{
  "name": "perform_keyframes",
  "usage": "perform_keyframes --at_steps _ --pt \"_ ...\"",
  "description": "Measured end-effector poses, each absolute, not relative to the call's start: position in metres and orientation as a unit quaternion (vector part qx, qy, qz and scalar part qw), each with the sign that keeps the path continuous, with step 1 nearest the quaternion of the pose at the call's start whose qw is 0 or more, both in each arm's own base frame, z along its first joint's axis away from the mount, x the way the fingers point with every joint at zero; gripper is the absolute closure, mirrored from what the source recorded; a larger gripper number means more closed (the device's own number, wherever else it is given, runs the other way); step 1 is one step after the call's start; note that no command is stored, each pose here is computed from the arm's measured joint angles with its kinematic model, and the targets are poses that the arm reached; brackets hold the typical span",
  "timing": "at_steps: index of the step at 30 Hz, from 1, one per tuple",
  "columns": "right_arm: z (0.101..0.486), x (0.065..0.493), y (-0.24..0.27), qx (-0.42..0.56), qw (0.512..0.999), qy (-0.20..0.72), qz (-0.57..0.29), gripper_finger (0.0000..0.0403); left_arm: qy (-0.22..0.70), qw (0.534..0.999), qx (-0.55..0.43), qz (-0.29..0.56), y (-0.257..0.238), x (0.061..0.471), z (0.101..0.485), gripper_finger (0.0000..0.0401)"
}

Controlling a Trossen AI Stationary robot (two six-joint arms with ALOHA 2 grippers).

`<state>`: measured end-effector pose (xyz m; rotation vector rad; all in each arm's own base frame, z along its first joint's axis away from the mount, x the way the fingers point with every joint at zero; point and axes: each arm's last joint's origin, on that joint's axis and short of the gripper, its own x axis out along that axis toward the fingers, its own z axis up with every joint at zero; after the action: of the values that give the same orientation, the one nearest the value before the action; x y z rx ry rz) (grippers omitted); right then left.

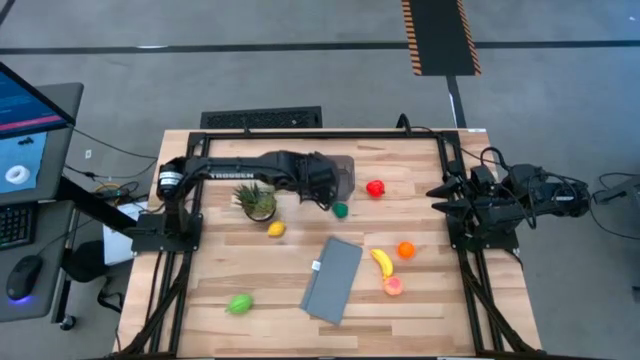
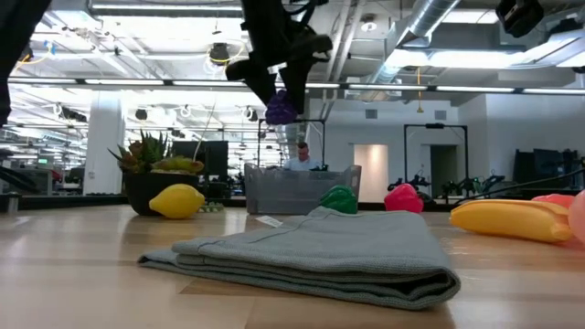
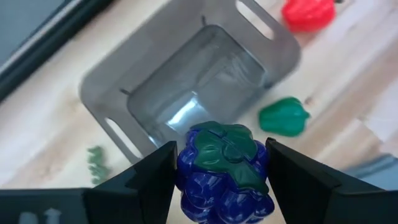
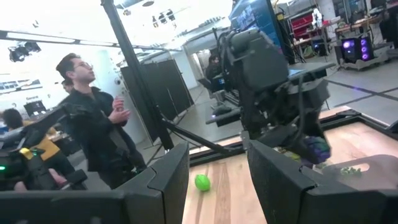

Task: Pick and placing Produce into tupperware
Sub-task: Put the grapes into the black bin

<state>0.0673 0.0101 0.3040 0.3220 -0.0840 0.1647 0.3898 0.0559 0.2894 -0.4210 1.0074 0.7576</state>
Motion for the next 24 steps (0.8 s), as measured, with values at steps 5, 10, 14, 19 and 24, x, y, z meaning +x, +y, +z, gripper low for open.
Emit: perform_keyframes --at_steps 5,10,14,19,24 --pt "0.304 0.067 0.01 0.165 0.982 -0.041 0.082 0.0217 0.467 0.79 -0.179 0.353 0.077 0.388 0.29 0.0181" --pt "0.304 0.067 0.01 0.171 0.981 -0.041 0.083 0.0217 0.463 0.803 -0.161 0.34 0.094 0.388 0.292 0.0181" --pt "0.304 0.067 0.01 0.178 0.98 -0.04 0.083 0.0217 0.458 0.811 -0.146 0.334 0.106 0.388 0.293 0.0181" --pt "0.304 0.067 0.01 0.186 0.978 -0.04 0.083 0.0217 0.458 0.817 -0.144 0.32 0.122 0.386 0.294 0.0181" --pt "0.304 0.067 0.01 0.186 0.978 -0.04 0.081 0.0217 0.456 0.82 -0.145 0.314 0.136 0.383 0.295 0.0181"
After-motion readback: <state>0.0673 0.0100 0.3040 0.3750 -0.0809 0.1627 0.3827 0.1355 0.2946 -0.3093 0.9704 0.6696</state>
